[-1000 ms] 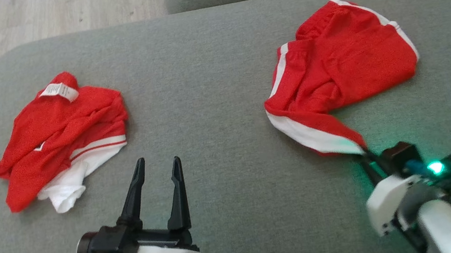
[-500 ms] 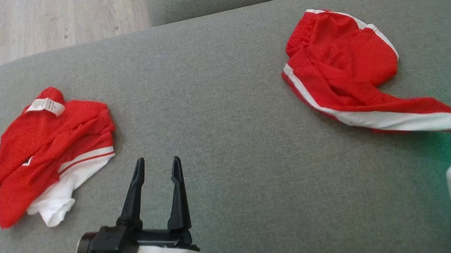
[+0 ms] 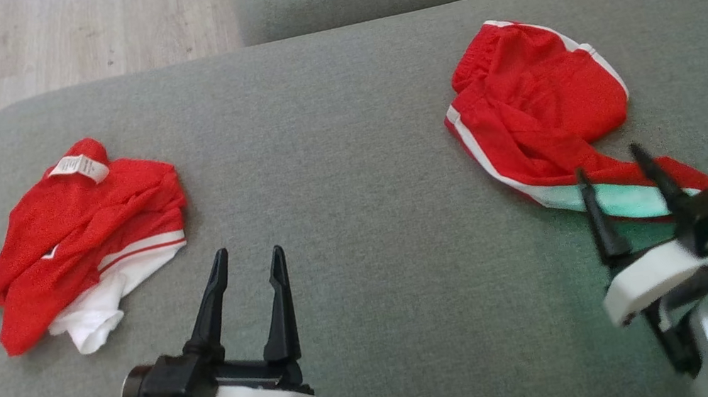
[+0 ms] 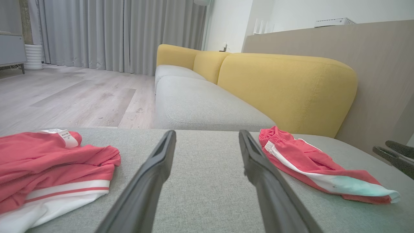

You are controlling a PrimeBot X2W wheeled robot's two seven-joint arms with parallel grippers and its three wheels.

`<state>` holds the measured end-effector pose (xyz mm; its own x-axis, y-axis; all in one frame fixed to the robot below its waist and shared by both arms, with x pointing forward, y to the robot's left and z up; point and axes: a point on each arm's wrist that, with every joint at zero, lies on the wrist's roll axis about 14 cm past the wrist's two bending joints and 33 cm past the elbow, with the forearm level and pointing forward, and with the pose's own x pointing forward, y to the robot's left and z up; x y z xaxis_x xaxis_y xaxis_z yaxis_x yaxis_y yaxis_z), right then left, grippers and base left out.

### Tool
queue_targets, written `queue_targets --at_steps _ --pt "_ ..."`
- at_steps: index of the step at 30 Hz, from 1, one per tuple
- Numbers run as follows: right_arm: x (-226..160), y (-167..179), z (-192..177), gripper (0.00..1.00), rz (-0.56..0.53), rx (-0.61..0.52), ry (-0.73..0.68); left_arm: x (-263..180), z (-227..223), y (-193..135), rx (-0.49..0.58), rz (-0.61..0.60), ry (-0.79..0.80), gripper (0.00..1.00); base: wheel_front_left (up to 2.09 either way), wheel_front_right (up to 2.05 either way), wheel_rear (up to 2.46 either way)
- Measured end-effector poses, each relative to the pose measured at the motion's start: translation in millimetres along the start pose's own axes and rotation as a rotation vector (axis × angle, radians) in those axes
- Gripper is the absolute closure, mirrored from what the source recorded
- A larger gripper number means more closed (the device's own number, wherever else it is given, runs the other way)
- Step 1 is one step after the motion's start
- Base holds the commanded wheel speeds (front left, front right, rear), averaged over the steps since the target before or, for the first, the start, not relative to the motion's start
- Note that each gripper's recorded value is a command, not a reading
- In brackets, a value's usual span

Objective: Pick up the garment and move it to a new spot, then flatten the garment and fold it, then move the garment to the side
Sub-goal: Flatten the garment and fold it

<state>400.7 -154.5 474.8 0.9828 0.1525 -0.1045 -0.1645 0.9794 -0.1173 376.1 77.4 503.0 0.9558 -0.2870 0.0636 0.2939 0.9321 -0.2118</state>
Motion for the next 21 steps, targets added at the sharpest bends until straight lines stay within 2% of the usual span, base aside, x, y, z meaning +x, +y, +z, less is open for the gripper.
queue_targets --at_steps 2,9,16,21 --pt "-1.0 14.6 -0.9 0.00 0.040 0.025 -0.015 -0.9 -0.9 1.3 0.000 0.004 0.003 0.00 0.00 0.00 0.00" --pt "10.8 32.1 -7.2 0.00 0.091 0.061 -0.009 -3.0 -10.6 5.3 -0.007 0.017 0.031 0.00 0.00 0.00 0.00" --pt "54.8 51.8 -17.9 0.00 0.160 0.041 0.060 4.2 -17.1 16.7 -0.005 0.039 0.050 0.00 0.00 0.00 0.00" --pt "83.3 73.0 -40.1 0.00 0.226 0.010 0.154 9.0 -19.7 25.9 -0.012 0.061 0.059 0.00 0.00 0.00 0.00"
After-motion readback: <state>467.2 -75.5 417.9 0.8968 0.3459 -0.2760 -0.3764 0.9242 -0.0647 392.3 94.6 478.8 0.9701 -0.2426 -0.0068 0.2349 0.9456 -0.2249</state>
